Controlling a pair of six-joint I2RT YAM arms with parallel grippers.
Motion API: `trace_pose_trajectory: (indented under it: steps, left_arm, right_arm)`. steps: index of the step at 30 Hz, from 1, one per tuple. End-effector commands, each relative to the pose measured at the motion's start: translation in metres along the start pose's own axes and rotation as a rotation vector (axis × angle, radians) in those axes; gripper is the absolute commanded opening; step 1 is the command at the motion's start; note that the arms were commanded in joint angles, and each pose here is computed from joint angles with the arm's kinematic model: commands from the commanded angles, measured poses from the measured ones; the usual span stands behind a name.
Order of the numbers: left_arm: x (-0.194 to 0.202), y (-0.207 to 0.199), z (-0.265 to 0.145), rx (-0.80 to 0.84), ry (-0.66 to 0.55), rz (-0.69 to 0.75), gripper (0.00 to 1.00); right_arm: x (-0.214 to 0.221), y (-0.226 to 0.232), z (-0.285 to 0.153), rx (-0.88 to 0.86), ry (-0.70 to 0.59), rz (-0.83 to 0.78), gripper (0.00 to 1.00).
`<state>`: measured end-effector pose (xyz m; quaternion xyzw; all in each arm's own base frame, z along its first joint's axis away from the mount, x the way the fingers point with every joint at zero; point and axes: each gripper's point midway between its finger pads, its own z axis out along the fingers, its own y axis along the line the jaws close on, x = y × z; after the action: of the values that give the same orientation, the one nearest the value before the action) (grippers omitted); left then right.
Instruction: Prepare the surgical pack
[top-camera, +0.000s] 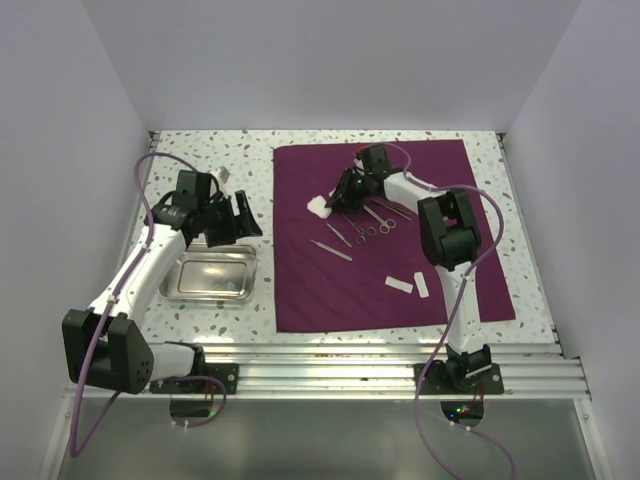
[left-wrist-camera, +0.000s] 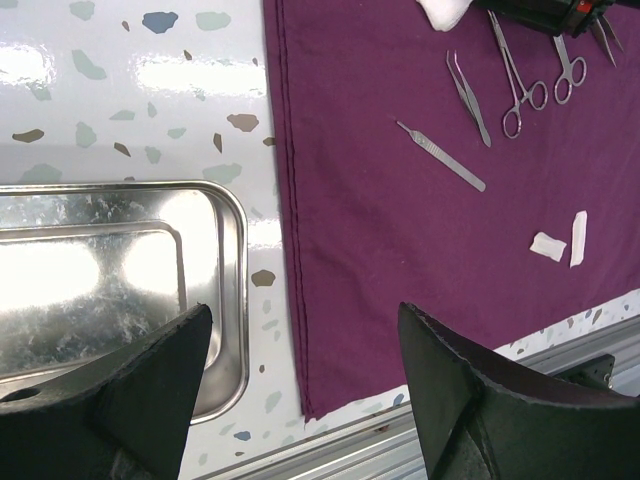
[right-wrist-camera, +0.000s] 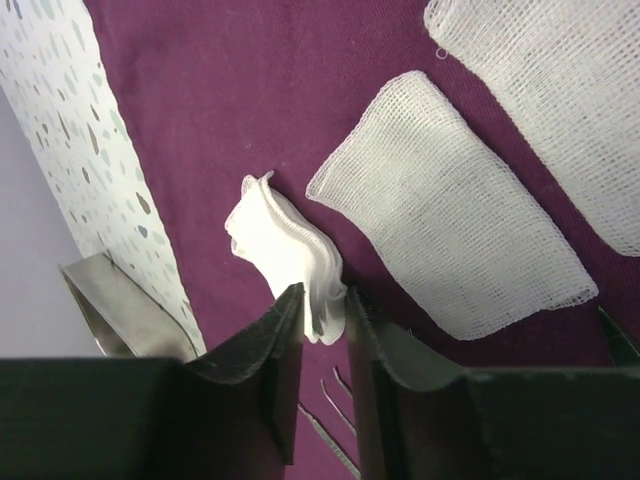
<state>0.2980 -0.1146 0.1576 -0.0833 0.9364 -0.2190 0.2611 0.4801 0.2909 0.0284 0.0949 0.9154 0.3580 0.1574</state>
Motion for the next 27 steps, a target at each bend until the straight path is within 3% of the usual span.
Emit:
trace_pose_trajectory:
  steps: [1,10,16,27]
  left_arm:
    - [-0.015,-0.014,-0.006,0.044,-0.046,0.039,0.79]
    - [-0.014,-0.014,-0.008,0.045,-0.05,0.039,0.79]
    - [-0.014,-0.014,-0.007,0.05,-0.053,0.037,0.79]
    - [-0.013,-0.014,-0.006,0.05,-0.051,0.04,0.79]
  right_arm:
    - [-0.002,0.008,0.01,-0.017,-0.007,-0.02,0.26]
    - [-0.022,0.054,-0.01,-0.126,-0.032,-0.104,0.0]
    - [-0.04,0.069,-0.03,-0.138,-0.055,-0.167,0.0]
    - [-0.059,0.036,-0.037,-0.097,-0.065,-0.119,0.0]
